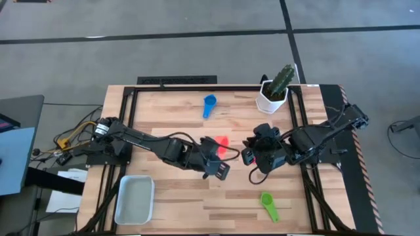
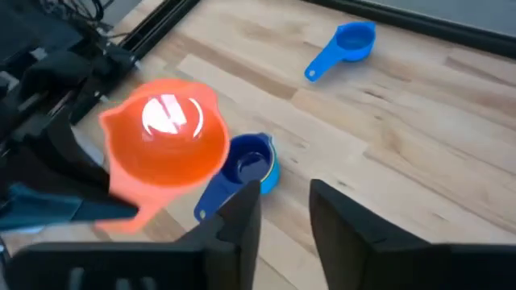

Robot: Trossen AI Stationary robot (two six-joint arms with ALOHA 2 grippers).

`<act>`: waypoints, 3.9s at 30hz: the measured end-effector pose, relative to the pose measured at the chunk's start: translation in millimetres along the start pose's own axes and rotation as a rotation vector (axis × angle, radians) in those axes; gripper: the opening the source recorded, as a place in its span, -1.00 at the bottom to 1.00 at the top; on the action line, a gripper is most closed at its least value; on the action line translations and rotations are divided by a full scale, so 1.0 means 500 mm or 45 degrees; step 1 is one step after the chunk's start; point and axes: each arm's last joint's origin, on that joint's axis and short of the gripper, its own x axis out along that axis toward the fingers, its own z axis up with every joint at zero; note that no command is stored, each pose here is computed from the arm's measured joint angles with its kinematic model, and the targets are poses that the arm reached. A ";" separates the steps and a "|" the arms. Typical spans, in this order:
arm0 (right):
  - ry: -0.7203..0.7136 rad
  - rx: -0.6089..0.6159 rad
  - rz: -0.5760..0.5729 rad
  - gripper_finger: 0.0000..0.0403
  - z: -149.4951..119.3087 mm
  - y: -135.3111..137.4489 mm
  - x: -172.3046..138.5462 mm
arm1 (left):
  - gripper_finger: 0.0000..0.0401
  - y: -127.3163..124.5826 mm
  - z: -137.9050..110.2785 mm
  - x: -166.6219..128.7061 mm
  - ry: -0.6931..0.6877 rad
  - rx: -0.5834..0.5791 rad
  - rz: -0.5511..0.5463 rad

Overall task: Nest measuring cups in basket
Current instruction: Stack the orange measuring cup on top of the dark blue measuring cup

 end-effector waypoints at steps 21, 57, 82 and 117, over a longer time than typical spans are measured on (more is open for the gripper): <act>0.051 -0.047 0.085 0.06 -0.034 0.012 -0.032 | -1.00 0.153 -0.062 0.066 0.057 -0.190 -0.217; 0.367 -0.307 0.282 0.04 0.064 0.044 0.260 | -1.00 0.357 -0.153 0.096 -0.134 -0.378 -0.828; 0.420 -0.386 0.184 -0.92 0.050 0.028 0.384 | -1.00 0.355 -0.140 0.094 -0.125 -0.396 -0.888; 0.587 -0.375 0.210 -0.90 0.041 0.005 0.463 | -0.48 0.465 -0.021 -0.115 -0.437 0.030 -0.348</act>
